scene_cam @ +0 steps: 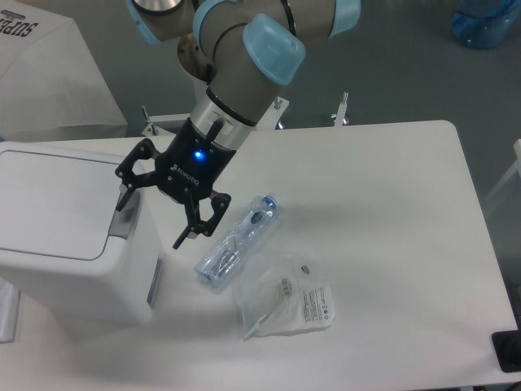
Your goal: Open the trash can
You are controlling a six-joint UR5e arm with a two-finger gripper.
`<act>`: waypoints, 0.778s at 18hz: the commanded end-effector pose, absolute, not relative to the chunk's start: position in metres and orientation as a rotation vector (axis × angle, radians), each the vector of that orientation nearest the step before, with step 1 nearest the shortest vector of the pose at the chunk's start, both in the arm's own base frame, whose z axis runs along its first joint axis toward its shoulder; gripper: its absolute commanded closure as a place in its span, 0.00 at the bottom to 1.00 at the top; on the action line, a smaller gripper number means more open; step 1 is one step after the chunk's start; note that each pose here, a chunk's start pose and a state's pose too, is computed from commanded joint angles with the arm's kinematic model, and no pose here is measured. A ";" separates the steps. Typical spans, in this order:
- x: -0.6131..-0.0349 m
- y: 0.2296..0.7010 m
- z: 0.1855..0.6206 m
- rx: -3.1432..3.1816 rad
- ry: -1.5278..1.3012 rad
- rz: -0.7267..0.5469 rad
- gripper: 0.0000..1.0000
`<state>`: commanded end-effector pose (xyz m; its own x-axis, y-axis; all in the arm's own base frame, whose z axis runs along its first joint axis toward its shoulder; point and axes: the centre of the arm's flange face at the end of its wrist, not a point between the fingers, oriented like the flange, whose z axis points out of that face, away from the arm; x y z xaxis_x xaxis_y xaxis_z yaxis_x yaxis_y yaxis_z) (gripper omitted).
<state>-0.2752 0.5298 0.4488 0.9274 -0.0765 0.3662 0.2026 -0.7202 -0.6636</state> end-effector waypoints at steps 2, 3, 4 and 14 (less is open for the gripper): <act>-0.276 0.530 0.446 -2.345 -0.093 -0.460 0.00; -0.277 0.529 0.445 -2.348 -0.092 -0.449 0.00; -0.277 0.530 0.443 -2.349 -0.090 -0.442 0.00; -0.277 0.534 0.443 -2.344 -0.085 -0.441 0.00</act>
